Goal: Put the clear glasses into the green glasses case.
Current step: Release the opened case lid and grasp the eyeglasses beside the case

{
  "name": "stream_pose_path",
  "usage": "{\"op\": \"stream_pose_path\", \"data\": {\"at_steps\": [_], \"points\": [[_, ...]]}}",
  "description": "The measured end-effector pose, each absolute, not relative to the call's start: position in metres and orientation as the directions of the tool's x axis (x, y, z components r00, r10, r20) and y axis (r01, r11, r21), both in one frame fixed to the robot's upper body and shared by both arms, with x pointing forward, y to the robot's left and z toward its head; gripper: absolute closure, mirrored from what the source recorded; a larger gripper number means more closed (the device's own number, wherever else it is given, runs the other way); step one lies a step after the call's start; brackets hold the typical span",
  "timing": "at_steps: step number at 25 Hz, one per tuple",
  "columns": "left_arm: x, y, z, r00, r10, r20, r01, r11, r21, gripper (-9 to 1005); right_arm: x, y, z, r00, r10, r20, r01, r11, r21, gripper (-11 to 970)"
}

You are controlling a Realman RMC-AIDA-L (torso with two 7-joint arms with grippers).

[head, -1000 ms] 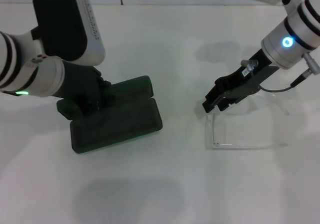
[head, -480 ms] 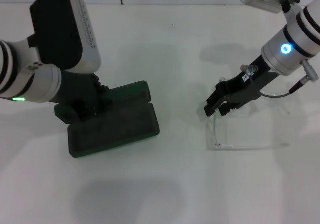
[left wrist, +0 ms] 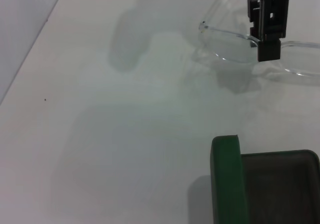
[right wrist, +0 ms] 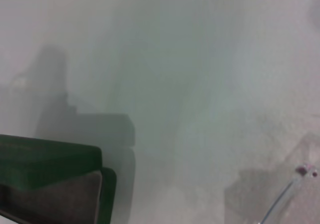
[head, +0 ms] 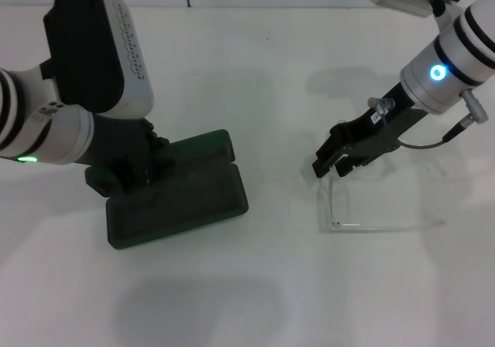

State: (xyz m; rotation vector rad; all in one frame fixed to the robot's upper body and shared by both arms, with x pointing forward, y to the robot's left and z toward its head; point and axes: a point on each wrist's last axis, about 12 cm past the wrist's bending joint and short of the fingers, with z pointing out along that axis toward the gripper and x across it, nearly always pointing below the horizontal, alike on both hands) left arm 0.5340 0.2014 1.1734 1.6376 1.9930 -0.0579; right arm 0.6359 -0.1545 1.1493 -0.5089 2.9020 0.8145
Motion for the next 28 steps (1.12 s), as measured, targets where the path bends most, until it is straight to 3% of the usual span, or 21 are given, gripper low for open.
{"op": "stream_pose_path", "data": {"at_steps": [11,28], "points": [[0.5347,0.1999,1.1739,-0.097,0.894,-0.437,0.918,0.250,0.307,799,0.6343,-0.1576,1.1457,-0.943,-0.293,-0.157,-0.332,0.811,0.482,565],[0.5351,0.2015,1.1741,-0.103,0.892,-0.439,0.916,0.257,0.308,797,0.6335,-0.1574,1.1470,-0.940,-0.310,-0.146,-0.341,0.812,0.473,732]]}}
